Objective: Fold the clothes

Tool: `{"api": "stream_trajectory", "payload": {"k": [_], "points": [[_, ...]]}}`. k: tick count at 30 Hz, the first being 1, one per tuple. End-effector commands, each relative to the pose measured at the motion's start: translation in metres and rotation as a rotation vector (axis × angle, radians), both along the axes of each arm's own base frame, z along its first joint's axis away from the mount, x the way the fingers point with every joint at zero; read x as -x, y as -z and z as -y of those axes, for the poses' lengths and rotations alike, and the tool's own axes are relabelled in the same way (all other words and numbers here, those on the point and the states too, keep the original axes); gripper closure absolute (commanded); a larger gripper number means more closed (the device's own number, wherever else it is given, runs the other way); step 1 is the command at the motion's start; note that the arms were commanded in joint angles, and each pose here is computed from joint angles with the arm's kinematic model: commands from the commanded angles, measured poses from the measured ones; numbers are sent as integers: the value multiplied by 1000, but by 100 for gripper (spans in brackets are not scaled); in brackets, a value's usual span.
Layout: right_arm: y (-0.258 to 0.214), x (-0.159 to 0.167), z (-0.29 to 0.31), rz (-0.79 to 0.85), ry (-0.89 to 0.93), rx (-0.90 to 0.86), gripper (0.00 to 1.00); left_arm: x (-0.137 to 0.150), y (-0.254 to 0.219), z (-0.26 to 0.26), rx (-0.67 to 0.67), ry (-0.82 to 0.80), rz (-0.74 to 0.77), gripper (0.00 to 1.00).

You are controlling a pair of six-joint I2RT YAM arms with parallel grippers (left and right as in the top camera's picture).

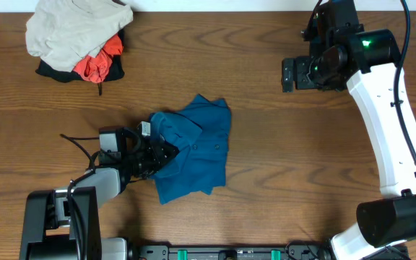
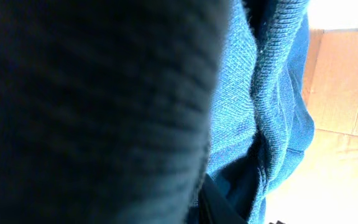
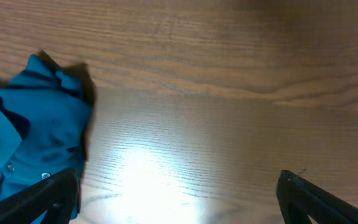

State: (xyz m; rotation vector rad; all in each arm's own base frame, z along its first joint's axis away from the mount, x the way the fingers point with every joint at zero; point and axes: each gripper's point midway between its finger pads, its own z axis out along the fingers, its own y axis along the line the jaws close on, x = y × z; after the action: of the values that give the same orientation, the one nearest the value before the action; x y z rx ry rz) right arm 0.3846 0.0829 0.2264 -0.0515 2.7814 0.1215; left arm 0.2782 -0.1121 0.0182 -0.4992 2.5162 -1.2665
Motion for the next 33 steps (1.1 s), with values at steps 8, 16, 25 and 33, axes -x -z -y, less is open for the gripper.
{"api": "stream_trajectory", "payload": {"k": [8, 16, 25, 33], "points": [[1, 2, 0, -5, -12, 12, 1, -29, -125, 1, 13, -4, 411, 83], [-1, -2, -1, 12, -13, 8, 1, -47, -125, -23, -121, -140, 451, 75], [0, -1, -2, 5, -14, 6, 1, -80, -61, -14, -100, -122, 377, 73], [0, 0, -2, 0, -16, 6, 1, -71, 14, -12, -82, -126, 170, 73]]}}
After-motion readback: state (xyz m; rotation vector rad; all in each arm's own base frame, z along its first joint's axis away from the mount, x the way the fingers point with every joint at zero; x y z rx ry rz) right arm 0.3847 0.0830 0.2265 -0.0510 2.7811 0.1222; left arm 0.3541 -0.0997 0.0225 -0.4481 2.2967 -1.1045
